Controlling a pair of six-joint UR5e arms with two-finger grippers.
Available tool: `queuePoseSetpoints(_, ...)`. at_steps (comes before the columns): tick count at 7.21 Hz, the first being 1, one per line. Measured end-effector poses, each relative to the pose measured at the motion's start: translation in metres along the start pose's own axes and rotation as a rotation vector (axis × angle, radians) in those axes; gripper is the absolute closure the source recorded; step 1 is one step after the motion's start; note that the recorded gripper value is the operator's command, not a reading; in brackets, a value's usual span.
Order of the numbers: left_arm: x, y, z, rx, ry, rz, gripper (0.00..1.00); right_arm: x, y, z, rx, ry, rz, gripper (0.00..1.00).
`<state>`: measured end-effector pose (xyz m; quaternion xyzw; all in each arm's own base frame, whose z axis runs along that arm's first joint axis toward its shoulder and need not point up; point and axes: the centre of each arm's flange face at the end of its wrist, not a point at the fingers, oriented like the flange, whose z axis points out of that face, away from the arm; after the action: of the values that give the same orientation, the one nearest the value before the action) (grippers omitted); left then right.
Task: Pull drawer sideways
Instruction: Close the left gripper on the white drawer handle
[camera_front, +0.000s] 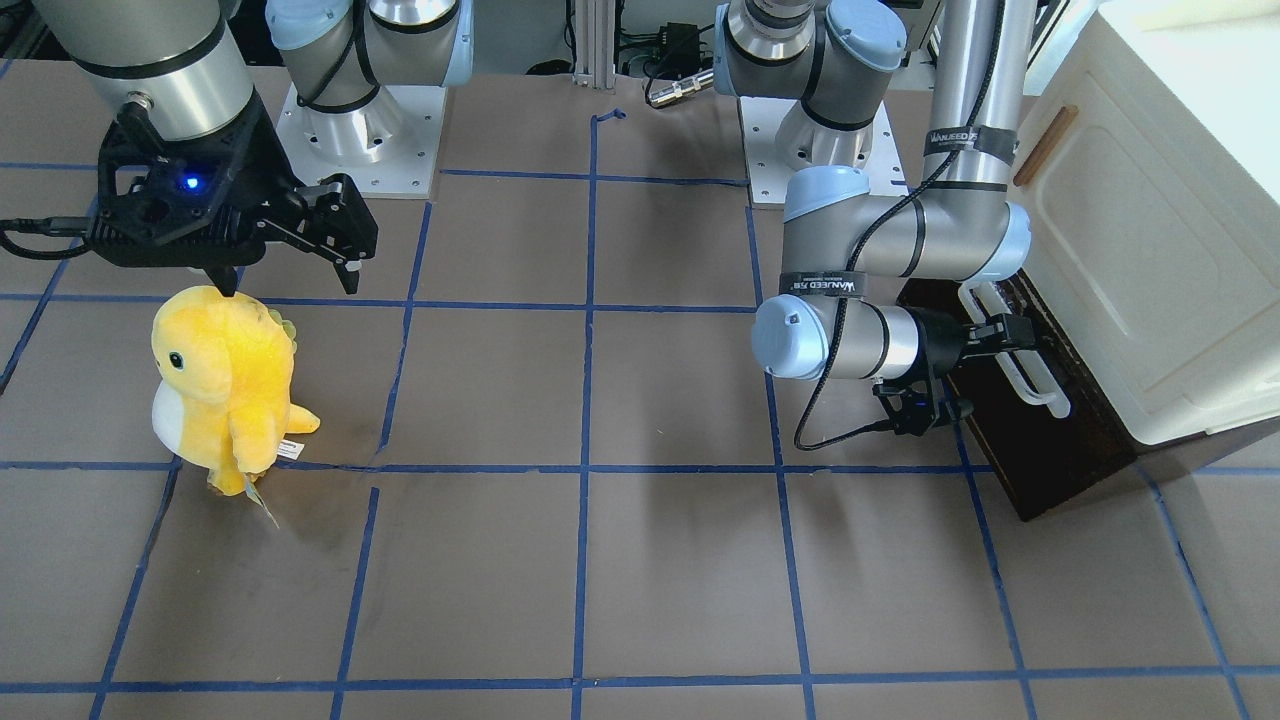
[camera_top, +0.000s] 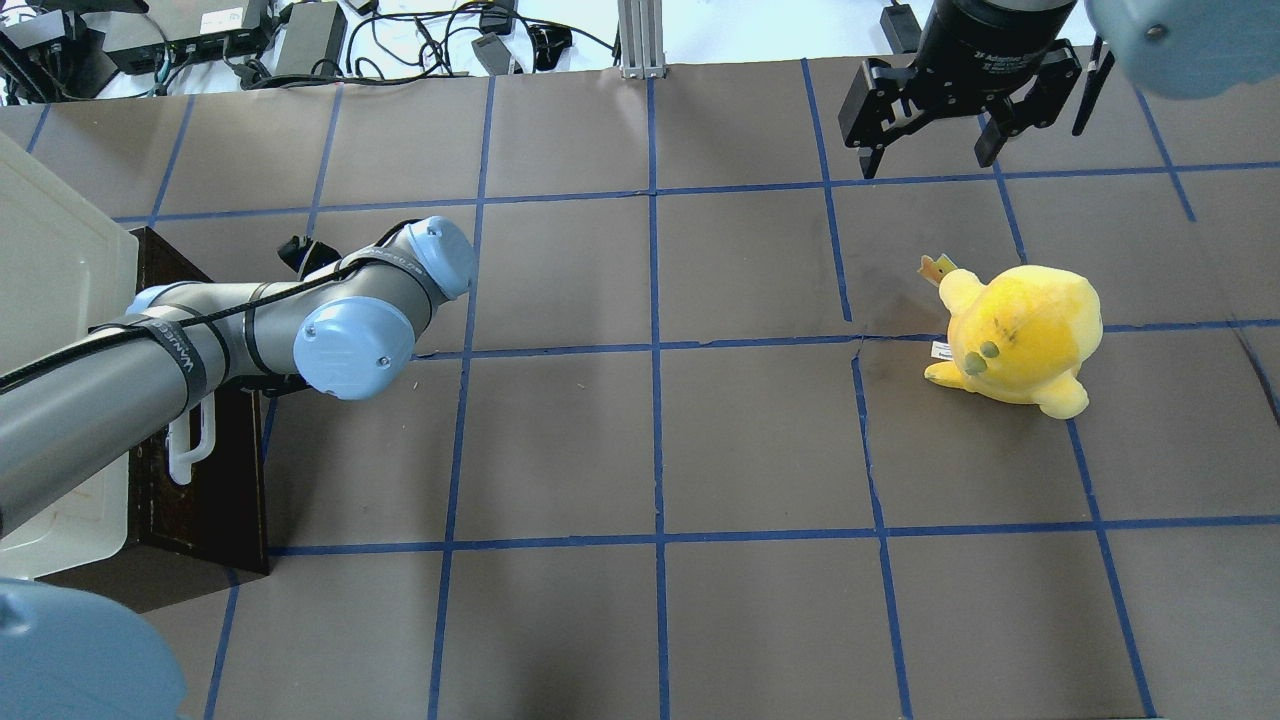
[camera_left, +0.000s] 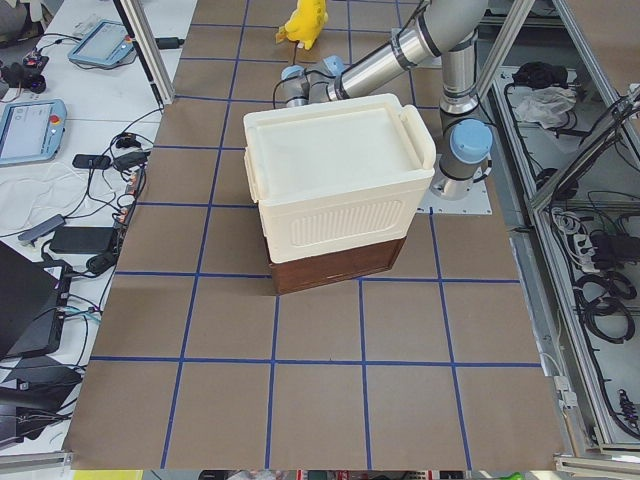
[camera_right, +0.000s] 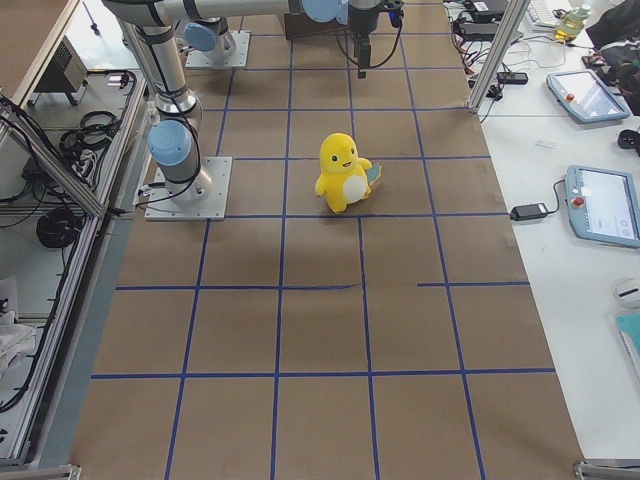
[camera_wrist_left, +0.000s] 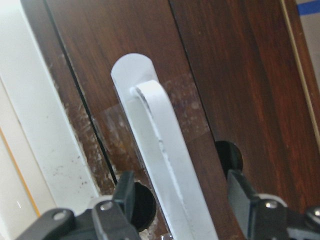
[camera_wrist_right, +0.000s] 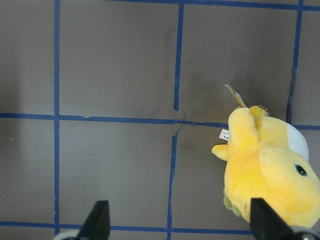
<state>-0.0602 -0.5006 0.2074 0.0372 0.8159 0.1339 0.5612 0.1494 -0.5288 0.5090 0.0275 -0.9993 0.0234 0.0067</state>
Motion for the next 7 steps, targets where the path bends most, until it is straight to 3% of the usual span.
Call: queuePoseSetpoints(7, 0.0021, -0.0012, 0.0024, -0.005, -0.001, 0.008, 0.44, 0.0000, 0.0000, 0.0000, 0.000, 0.000, 0.000, 0.00)
